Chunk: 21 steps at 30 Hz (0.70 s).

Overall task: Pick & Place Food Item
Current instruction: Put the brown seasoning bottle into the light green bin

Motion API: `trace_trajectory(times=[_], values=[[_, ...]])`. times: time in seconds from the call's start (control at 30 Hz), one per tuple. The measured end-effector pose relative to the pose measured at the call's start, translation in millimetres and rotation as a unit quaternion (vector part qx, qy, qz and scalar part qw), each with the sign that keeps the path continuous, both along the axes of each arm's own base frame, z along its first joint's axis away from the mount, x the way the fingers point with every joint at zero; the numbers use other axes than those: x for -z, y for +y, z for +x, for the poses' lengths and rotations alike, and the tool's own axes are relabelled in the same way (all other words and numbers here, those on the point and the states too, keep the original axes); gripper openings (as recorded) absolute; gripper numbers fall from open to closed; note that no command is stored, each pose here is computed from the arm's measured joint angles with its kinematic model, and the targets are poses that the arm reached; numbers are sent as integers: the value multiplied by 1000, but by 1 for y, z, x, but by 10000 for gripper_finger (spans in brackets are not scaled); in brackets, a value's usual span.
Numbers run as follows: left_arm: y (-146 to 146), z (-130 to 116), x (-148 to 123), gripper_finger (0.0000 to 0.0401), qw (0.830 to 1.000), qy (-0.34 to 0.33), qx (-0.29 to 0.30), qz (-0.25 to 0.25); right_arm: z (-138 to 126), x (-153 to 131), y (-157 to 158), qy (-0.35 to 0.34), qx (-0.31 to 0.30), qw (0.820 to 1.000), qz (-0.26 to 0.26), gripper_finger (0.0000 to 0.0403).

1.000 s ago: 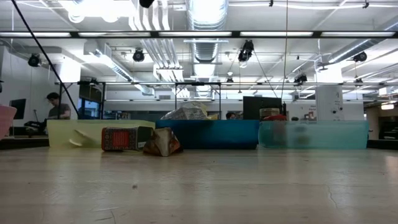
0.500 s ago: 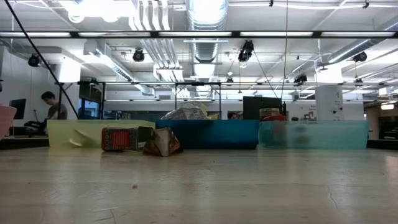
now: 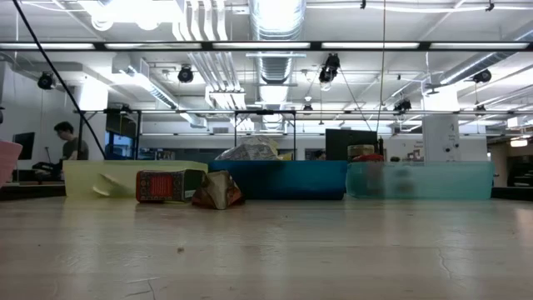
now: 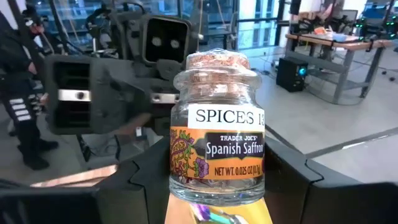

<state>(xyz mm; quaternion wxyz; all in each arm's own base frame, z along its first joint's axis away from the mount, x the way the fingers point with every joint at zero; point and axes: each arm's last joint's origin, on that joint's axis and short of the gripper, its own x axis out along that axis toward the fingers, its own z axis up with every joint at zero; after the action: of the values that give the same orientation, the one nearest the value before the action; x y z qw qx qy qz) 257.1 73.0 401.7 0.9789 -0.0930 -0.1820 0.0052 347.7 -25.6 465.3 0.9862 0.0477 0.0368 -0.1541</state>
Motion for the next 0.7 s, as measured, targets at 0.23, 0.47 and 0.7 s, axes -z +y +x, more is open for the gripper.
trace_trajectory(times=[0.23,0.47,0.7], values=[[1,10,-5,274,999,1,33,13,2,2,1,-11,-13,1000,10,187],[2,13,-5,275,999,2,43,4,3,3,4,-11,-36,999,9,187],[3,22,-2,276,998,7,53,-14,13,10,5,-9,-56,998,7,187]])
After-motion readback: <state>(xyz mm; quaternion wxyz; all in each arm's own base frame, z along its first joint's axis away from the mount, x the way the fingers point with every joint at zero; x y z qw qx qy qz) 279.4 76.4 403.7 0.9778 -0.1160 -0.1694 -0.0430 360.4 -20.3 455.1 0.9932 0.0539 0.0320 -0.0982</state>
